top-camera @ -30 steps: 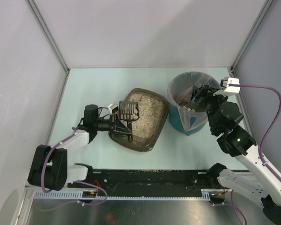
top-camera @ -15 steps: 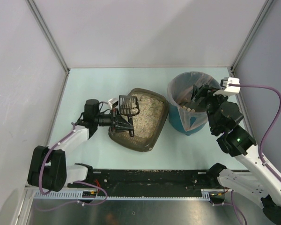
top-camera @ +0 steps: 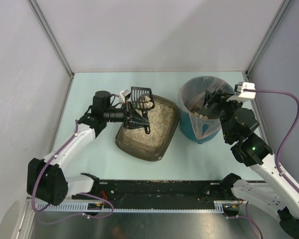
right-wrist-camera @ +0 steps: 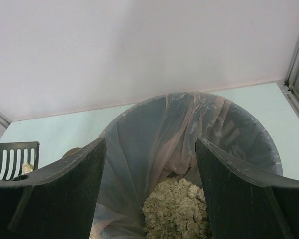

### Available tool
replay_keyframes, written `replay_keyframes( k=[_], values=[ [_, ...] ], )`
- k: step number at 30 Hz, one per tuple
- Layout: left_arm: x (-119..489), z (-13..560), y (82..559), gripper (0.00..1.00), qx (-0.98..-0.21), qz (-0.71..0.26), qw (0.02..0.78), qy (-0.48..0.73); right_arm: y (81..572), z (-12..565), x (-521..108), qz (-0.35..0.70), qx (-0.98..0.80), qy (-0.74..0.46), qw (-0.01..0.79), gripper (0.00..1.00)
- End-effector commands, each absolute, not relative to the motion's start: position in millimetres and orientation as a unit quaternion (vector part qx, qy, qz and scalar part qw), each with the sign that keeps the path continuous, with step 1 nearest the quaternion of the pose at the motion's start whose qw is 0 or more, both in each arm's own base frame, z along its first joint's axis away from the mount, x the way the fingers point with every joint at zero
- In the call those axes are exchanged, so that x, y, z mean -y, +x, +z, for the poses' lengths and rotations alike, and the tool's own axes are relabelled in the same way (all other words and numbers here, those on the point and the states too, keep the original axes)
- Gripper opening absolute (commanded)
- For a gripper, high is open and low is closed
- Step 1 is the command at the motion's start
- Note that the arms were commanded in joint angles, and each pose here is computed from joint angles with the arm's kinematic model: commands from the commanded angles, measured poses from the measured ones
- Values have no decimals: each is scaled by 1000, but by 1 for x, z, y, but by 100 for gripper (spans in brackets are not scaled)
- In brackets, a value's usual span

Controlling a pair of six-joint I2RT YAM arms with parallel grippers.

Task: Clean the litter box

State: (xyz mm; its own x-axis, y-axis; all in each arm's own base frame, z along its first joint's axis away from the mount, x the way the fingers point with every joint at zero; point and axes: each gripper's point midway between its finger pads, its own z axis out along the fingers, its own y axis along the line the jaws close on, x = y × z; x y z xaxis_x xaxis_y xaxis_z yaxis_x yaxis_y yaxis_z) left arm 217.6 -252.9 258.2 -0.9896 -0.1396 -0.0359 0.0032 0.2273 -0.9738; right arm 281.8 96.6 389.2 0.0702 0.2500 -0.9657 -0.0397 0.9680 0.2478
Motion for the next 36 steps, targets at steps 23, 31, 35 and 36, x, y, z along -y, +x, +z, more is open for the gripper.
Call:
replay_keyframes(
  k=[23, 31, 35, 36],
  values=[
    [382, 357, 238, 0, -792, -597, 112, 69, 265, 416, -65, 85, -640, 127, 753, 77],
    [413, 348, 237, 0, -810, -558, 138, 117, 263, 415, -61, 72, -641, 125, 753, 77],
    [416, 342, 240, 0, -822, -533, 156, 126, 263, 416, -61, 76, -639, 126, 755, 77],
    [414, 337, 240, 0, -828, -524, 154, 125, 262, 417, -60, 75, -638, 129, 755, 77]
  ],
)
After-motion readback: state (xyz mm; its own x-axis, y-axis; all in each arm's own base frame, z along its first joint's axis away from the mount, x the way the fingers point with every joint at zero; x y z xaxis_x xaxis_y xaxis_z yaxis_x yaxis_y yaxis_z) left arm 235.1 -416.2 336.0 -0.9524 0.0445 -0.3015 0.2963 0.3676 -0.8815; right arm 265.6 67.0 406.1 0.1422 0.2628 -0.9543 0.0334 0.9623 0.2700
